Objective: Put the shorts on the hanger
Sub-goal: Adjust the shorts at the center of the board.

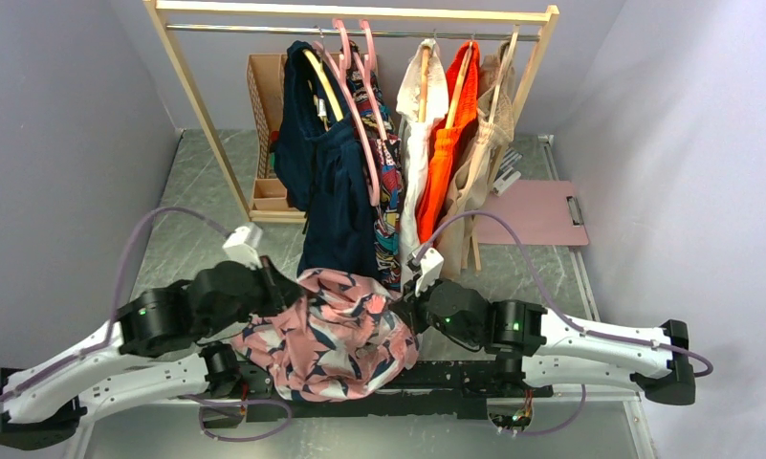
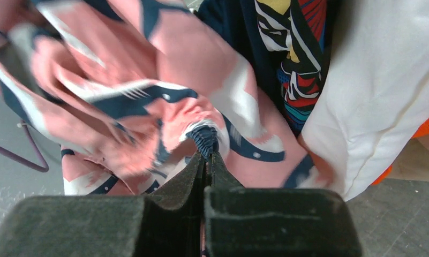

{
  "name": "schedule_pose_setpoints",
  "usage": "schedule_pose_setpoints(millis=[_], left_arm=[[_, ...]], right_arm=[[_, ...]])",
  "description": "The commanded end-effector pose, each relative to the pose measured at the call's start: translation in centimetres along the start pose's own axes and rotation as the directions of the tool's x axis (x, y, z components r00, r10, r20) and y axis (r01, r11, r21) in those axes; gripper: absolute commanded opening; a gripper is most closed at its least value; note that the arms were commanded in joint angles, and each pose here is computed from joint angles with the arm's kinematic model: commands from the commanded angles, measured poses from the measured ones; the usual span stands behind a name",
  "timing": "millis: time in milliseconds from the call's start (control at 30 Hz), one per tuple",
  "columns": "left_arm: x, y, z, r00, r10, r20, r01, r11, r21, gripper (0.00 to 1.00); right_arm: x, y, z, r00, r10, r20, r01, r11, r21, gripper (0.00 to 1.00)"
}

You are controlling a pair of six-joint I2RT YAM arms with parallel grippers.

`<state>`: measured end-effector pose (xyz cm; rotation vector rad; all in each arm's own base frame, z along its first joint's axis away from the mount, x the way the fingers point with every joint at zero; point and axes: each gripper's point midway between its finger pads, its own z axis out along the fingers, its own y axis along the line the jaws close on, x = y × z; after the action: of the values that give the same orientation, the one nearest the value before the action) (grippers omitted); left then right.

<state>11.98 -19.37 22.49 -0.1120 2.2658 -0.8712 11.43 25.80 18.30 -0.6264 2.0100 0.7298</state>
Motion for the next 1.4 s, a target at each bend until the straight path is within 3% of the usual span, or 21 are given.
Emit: schedule_pose_setpoints(millis=[0,267,367,567,733,933,1133,1367], left_arm=[[-4.2,2.4,-2.3,0.981,-0.016,0.194,0.037,0.994,-0.107,0.07],[-4.8,6.4,-3.3,0.969,0.001,0.248,0.07,0.958,-0.279,0.07],[-4.3,6.9,-2.3,0.973,0.041,0.228,0.036,0.945,-0.326,0.07],[-3.5,6.9,0.9,0.973,0.152,0.176,-0.068,0.909,-0.411,0.07],[-5.1,6.3,3.6,0.974,0.163,0.158,-0.081,0.9,-0.429,0.07],[-9.0,4.6,4.6,0.976,0.113,0.185,-0.047,0.943,-0.329,0.07],[-10.7,6.2,4.7,0.972,0.103,0.21,-0.01,0.915,-0.404,0.07],[-12.2,10.3,5.7,0.973,0.014,0.231,0.099,0.878,-0.469,0.07]], right_arm=[[-1.2,0.4,0.1,1.0,-0.006,0.02,0.006,1.0,-0.005,0.02],[0.9,-1.5,0.6,0.999,0.015,-0.047,-0.01,0.995,0.104,0.2],[1.6,-1.2,0.3,0.997,0.022,-0.072,-0.016,0.997,0.078,0.33],[2.4,-0.9,-0.2,0.994,0.015,-0.111,-0.01,0.999,0.041,0.43],[3.1,0.7,-0.5,0.989,-0.005,-0.145,-0.003,0.998,-0.057,0.55],[1.7,2.9,-1.0,0.992,-0.033,-0.122,0.013,0.986,-0.167,0.59],[0.9,1.9,0.6,0.996,-0.052,-0.075,0.052,0.999,0.007,0.59],[-0.6,4.0,2.2,0.996,-0.085,-0.022,0.085,0.996,0.028,0.59]])
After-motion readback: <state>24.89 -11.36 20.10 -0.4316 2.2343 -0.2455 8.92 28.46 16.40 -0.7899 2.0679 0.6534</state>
